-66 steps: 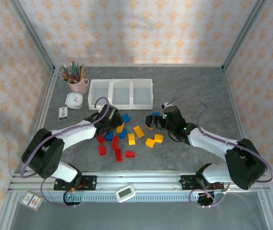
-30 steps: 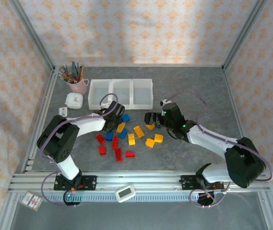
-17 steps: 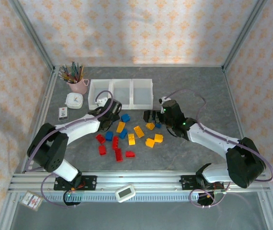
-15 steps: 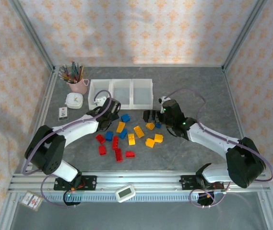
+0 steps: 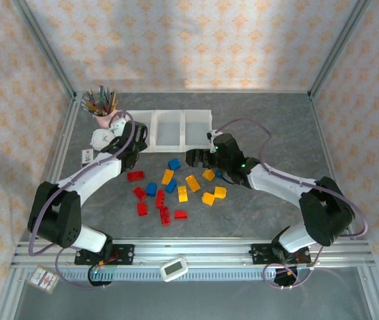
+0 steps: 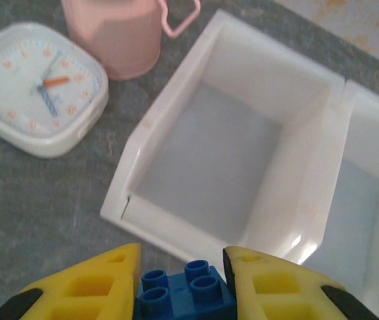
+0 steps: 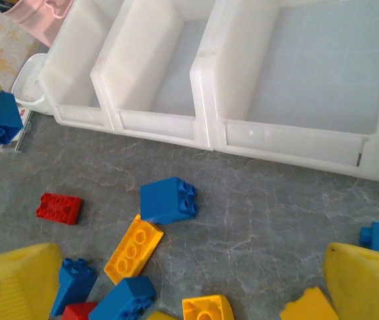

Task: Sort the legos into containers by color
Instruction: Place the lego in the container.

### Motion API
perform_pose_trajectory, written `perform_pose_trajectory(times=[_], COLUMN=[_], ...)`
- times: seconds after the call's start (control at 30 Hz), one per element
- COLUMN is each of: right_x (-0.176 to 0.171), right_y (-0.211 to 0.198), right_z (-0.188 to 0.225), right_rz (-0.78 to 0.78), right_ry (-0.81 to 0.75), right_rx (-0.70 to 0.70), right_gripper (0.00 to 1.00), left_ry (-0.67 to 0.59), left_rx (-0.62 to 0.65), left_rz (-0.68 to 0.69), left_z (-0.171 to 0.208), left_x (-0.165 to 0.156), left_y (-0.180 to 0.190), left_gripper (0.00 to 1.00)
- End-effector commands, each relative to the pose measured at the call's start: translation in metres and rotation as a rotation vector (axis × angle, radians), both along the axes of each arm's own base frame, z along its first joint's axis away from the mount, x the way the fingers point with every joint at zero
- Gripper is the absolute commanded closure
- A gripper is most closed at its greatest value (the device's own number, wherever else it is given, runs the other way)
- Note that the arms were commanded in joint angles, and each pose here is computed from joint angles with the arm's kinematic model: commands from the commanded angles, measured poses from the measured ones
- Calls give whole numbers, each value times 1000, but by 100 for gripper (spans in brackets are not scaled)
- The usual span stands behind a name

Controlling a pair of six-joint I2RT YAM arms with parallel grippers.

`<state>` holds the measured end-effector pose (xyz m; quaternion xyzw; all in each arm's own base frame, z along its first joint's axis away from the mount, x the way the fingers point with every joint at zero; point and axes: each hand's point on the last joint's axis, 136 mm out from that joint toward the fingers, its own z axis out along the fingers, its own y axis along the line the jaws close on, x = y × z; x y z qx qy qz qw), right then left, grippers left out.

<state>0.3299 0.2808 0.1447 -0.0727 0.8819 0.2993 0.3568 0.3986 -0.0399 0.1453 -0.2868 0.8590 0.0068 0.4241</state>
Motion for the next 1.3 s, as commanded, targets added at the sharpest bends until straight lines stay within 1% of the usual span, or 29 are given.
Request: perform_pose_trajectory(times=[0.0, 0.13, 0.2, 0.3, 0.33, 0.37, 0.4, 0.57, 0.7, 0.9, 1.13, 1.27], right_x=[16, 29, 34, 39, 40, 41, 42, 42, 41, 33, 15, 7], right_y=[15, 20, 23, 25, 26, 26, 26, 23, 21, 9, -10, -20], right_z=[17, 21, 21, 22, 23, 24, 26, 31, 37, 40, 30, 16], right_rz=[-16, -36, -39, -40, -39, -39, -38, -39, -34, -43, -52, -76], right_ry=[-34, -48, -51, -51, -52, -56, -63, -84, -97, -103, -69, -13], right_rx=[55, 53, 47, 32, 28, 25, 24, 7, -7, -27, -55, -60], right_gripper=[0, 0, 0, 0, 0, 0, 0, 0, 0, 0, 0, 0], left_ry=[-42, -34, -28, -2, 1, 2, 3, 14, 38, 40, 28, 65], left_rx=[69, 78, 93, 129, 140, 151, 157, 151, 164, 110, -11, -40], left_rz=[19, 35, 9, 13, 15, 14, 9, -13, -7, -70, -185, -266], left_z=[14, 10, 8, 5, 5, 5, 4, 3, 3, 11, 12, 3], left_x=[24, 50, 66, 83, 87, 91, 94, 98, 93, 76, 39, 11], left_y=[11, 17, 15, 16, 17, 17, 16, 12, 16, 7, -15, -35], left_gripper=[73, 73, 73, 71, 69, 63, 55, 43, 38, 35, 32, 31])
